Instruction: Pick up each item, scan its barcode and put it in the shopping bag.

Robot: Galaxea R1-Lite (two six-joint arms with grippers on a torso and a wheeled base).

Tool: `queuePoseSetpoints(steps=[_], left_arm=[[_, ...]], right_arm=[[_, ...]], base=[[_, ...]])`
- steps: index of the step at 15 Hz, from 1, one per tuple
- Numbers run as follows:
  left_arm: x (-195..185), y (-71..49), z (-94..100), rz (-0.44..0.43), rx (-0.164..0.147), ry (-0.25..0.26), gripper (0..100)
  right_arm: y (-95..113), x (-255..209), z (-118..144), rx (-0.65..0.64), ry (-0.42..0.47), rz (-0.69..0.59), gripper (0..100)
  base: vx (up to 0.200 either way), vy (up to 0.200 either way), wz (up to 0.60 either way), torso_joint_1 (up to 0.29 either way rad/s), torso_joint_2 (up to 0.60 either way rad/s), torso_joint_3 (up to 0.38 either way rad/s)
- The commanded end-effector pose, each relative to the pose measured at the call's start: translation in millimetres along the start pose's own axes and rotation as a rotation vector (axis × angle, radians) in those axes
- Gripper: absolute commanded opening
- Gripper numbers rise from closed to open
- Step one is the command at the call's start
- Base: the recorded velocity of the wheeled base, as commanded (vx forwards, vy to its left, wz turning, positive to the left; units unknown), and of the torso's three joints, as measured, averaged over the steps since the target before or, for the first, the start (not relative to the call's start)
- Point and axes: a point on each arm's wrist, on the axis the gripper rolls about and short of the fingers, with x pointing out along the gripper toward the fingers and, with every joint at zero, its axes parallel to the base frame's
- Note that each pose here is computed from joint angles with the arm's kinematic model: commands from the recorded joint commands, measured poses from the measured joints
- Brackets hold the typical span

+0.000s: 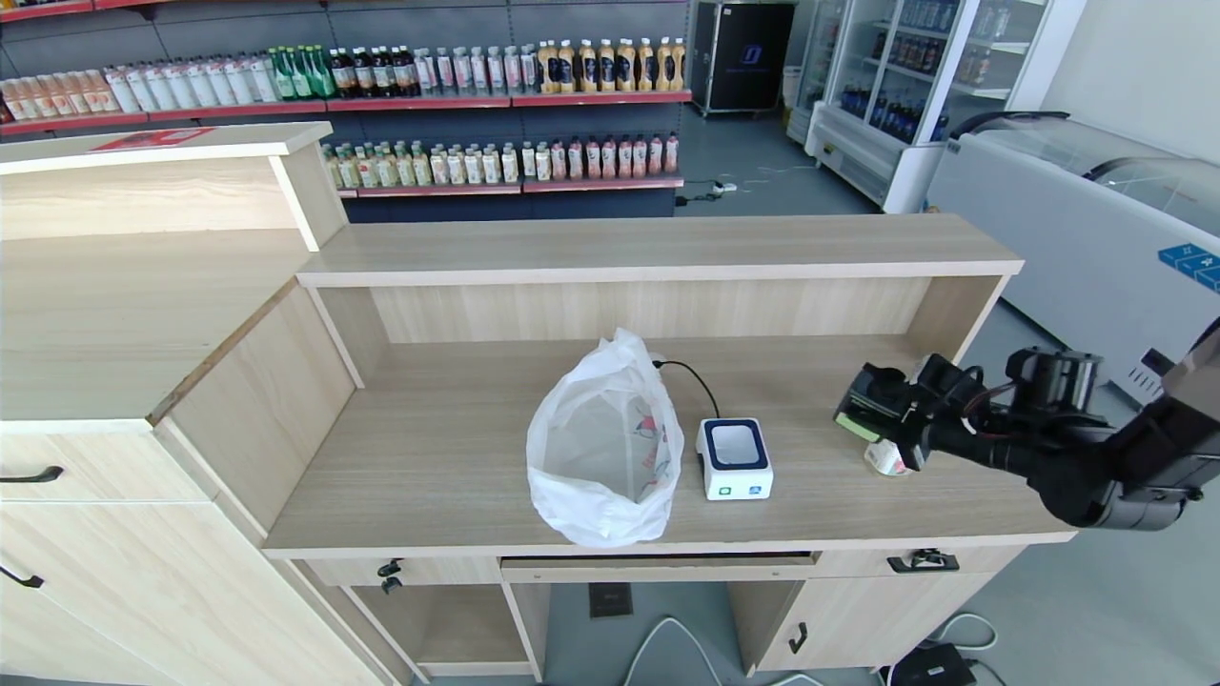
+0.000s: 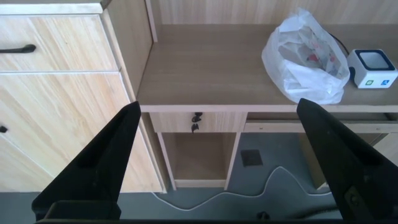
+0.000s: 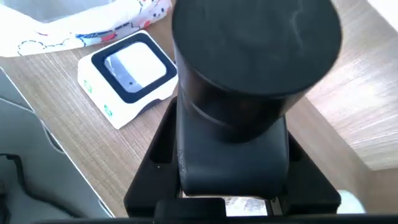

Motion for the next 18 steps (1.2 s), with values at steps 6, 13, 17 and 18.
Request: queuePoseSetpoints(steps=[6, 13, 17, 18], left_arm=[[0, 0.0, 0.0, 0.000, 0.000, 0.000, 100], [0, 0.0, 0.0, 0.000, 0.000, 0.000, 100], [0, 0.0, 0.0, 0.000, 0.000, 0.000, 100], [0, 0.0, 0.0, 0.000, 0.000, 0.000, 100]], right_arm=[[16, -130, 93, -0.832, -0.194, 0.003, 0], [49, -125, 152, -1.523, -0.462, -0.026, 0], [70, -111, 198, -1.707, -0.714, -0.218, 0], [77, -109, 205, -1.740, -0.772, -0.272, 0]], base=[[0.000, 0.000, 0.00, 0.000, 0.00, 0.000], [0.000, 0.000, 0.00, 0.000, 0.00, 0.000], [0.000, 0.000, 0.00, 0.000, 0.00, 0.000], [0.000, 0.000, 0.00, 0.000, 0.00, 0.000]])
